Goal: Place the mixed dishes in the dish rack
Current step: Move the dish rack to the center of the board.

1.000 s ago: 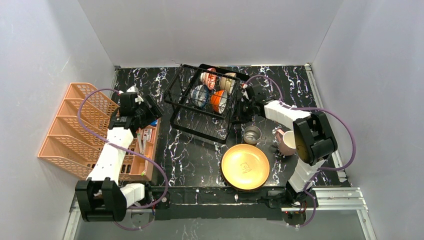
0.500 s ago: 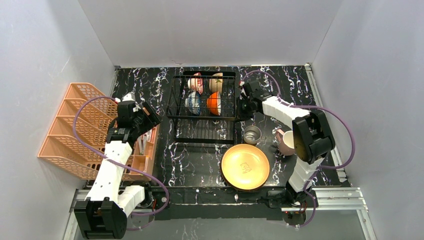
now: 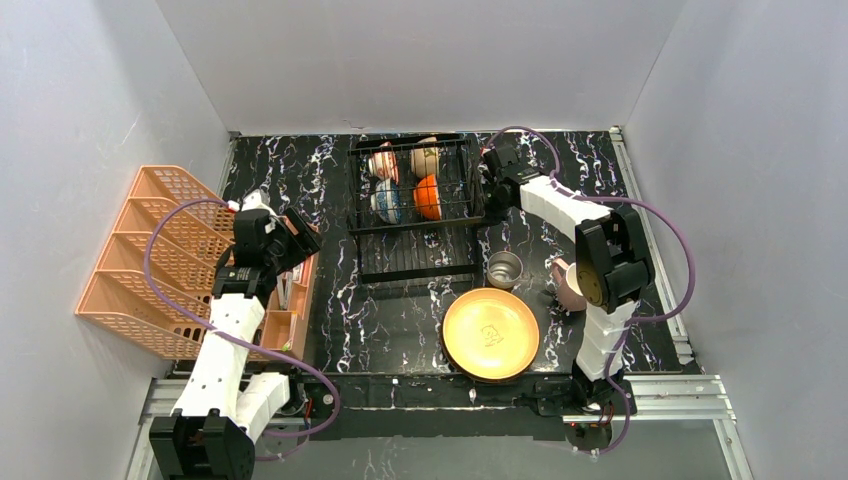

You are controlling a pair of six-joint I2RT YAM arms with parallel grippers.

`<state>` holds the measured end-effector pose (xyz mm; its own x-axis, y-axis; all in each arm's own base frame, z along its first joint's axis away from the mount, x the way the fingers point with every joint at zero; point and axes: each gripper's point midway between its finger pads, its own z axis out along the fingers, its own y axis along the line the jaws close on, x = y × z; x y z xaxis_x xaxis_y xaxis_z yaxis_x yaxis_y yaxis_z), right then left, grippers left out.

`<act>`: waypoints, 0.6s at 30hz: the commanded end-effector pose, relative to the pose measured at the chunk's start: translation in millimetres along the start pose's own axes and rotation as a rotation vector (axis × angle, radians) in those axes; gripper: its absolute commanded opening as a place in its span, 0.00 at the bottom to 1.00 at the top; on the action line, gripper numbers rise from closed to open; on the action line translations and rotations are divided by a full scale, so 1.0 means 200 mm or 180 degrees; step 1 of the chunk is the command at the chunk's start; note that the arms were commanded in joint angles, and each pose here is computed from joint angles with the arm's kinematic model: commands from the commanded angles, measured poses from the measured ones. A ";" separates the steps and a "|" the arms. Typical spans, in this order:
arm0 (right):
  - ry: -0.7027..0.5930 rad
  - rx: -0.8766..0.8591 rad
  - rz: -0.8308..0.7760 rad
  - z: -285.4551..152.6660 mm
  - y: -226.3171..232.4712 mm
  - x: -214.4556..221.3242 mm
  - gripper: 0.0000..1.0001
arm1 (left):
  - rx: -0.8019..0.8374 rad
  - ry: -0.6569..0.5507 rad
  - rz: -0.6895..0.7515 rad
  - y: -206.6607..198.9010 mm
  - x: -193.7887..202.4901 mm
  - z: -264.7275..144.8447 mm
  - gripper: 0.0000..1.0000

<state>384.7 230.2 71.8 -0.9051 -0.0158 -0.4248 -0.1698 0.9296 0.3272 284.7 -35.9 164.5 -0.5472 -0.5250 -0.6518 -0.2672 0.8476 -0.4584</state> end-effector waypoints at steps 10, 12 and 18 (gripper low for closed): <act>-0.0463 0.0454 -0.0345 -0.13 -0.09 -0.17 0.25 | 0.0088 0.0108 0.0038 -0.01 0.04 0.04 0.68; -0.0576 0.0514 -0.0315 -0.17 -0.12 -0.21 0.28 | 0.0069 0.0103 0.0034 -0.01 0.04 0.04 0.68; -0.0885 0.0526 -0.0146 -0.33 -0.15 -0.32 0.37 | 0.0015 0.0109 0.0046 0.01 0.04 0.05 0.68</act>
<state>391.3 217.1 74.3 -0.8878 -0.0015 -0.4602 -0.1395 0.9539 0.2659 286.4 -40.1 151.9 -0.5757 -0.5240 -0.6277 -0.2652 0.8458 -0.4628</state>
